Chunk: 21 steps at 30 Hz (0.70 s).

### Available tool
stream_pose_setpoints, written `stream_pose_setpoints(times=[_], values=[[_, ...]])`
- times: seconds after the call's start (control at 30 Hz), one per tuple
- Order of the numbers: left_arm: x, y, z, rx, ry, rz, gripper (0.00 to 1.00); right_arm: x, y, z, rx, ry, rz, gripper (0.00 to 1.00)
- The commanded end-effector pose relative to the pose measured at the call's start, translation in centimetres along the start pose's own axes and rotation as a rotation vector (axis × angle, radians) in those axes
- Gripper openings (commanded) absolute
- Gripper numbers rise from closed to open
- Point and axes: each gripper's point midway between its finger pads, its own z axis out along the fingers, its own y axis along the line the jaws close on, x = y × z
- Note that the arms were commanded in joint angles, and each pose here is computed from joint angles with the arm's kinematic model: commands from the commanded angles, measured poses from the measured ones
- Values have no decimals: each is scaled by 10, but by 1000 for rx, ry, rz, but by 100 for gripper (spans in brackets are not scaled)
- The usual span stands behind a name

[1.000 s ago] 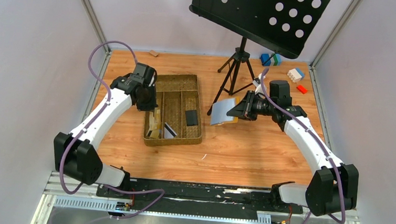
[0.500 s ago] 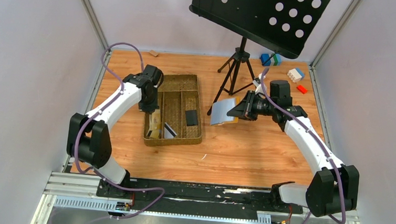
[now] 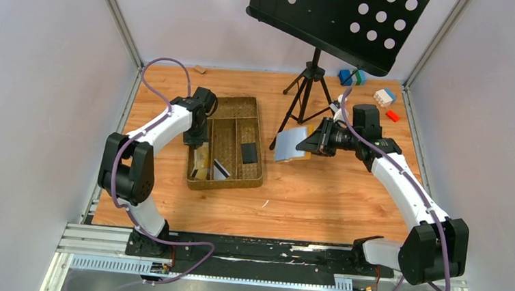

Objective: Take the credit cards out of the card holder
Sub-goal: Place the credit card in the storage box.

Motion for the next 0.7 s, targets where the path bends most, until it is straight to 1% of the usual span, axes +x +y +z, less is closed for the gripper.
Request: stream_pose_setpoints(times=[0.0, 0.07, 0.1, 0.2, 0.27, 0.33, 0.5, 0.57, 0.6, 0.67], values=[[-18, 6, -10, -29, -59, -31, 1, -13, 17, -11, -25, -52, -64, 0], [-14, 10, -11, -47, -48, -28, 5, -13, 17, -11, -26, -54, -62, 0], [-13, 10, -11, -44, -47, -26, 9, -13, 17, -11, -26, -54, -61, 0], [-8, -1, -12, 27, -23, -1, 24, -12, 16, -11, -28, -52, -53, 0], [-7, -8, -17, 76, -14, 7, 33, -12, 16, -11, -28, -54, -52, 0], [-9, -19, -26, 150, -20, 7, 34, -11, 15, -11, -24, -53, -48, 0], [-13, -30, -60, 260, -27, 5, 36, -9, 19, -11, -46, -48, -49, 0], [-15, -33, -76, 302, -36, 4, 38, -9, 24, -11, -78, -45, -55, 0], [-15, -36, -86, 337, -46, -3, 39, -8, 26, -10, -96, -40, -47, 0], [-14, -47, -105, 435, -63, -16, 43, -6, 30, -9, -136, -31, -42, 0]])
